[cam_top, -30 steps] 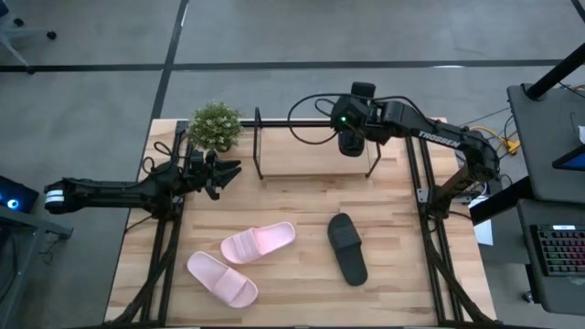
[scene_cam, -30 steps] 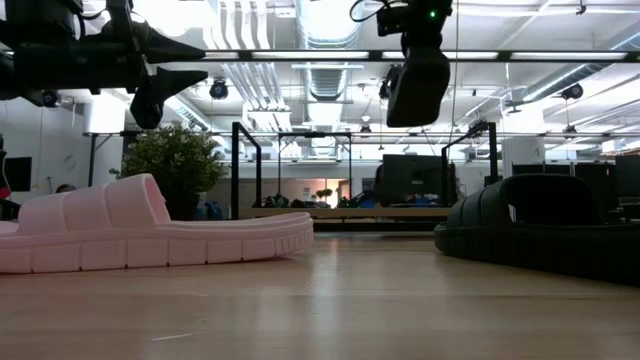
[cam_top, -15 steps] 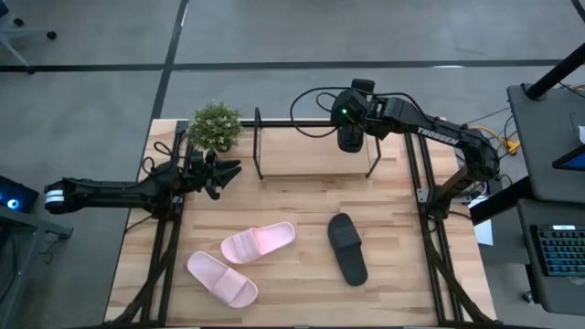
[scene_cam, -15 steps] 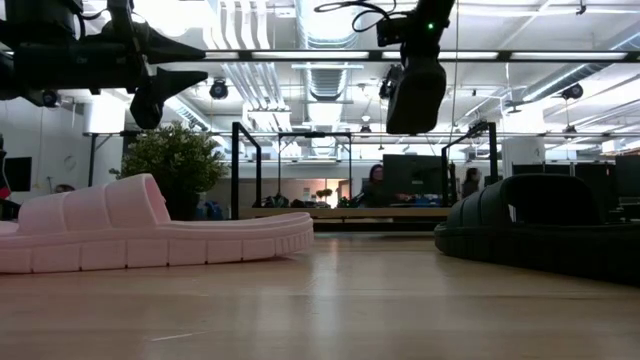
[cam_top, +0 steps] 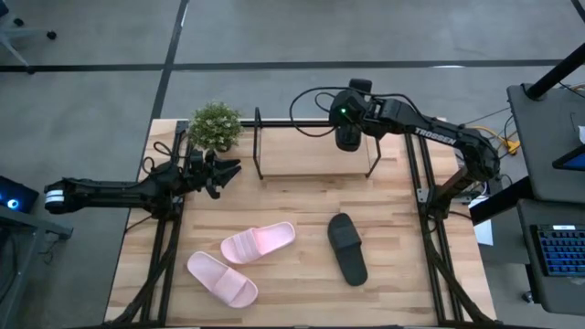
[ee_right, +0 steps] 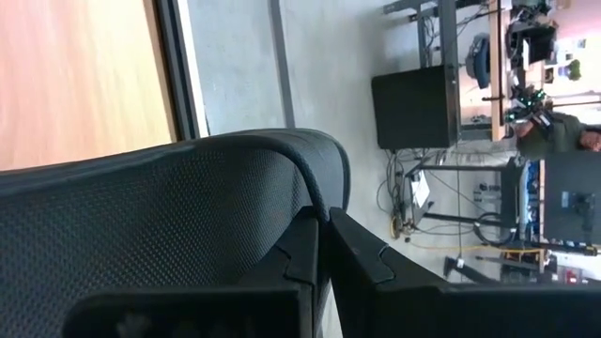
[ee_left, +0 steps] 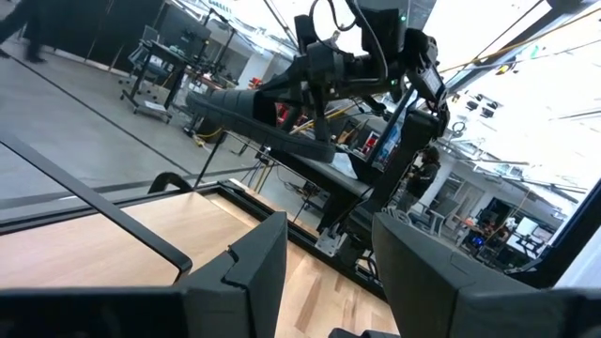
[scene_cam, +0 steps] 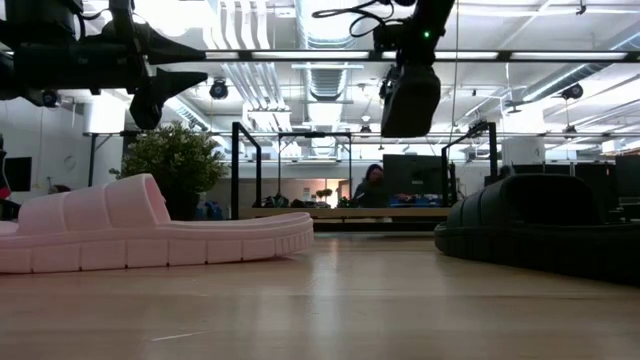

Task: Pick and place slides into the shelf
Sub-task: Put the right black slipper on the shelf

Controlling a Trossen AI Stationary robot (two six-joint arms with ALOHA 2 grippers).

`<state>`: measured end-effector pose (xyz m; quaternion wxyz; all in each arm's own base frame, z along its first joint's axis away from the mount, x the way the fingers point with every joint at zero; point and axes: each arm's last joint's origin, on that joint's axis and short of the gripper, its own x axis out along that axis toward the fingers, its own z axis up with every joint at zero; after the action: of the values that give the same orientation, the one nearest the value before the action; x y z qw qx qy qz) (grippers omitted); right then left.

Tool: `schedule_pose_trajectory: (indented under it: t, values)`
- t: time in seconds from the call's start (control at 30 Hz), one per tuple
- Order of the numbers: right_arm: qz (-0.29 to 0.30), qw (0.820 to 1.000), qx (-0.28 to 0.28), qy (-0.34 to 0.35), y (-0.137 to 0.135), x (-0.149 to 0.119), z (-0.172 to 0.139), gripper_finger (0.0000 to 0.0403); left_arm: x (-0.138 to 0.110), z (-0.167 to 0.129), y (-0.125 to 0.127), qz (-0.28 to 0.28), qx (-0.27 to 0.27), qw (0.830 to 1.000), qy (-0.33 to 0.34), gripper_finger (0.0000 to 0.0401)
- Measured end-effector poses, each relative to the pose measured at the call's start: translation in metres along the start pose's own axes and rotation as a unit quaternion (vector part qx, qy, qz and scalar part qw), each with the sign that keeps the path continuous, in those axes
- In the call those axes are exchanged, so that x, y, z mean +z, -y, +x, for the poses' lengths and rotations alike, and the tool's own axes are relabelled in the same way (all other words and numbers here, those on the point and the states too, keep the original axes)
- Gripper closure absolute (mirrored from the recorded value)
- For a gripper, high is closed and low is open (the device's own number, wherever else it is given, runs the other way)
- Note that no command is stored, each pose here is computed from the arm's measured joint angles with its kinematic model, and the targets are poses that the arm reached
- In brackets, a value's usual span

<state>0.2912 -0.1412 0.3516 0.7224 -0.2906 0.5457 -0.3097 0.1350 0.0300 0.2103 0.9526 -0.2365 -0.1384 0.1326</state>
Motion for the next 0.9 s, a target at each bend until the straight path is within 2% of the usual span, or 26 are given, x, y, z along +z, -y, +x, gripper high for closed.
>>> schedule_pose_trajectory:
  t: [0.53, 0.9]
  values:
    - [-0.007, 1.0, 0.007, -0.012, -0.03, -0.011, 0.024, 0.0395, 0.0, 0.0, 0.0, 0.0, 0.001, 1.0, 0.0, 0.0257]
    - [-0.001, 1.0, -0.008, -0.023, -0.044, -0.029, 0.028, 0.0395, 0.0, 0.0, 0.0, 0.0, 0.001, 1.0, 0.0, 0.0257]
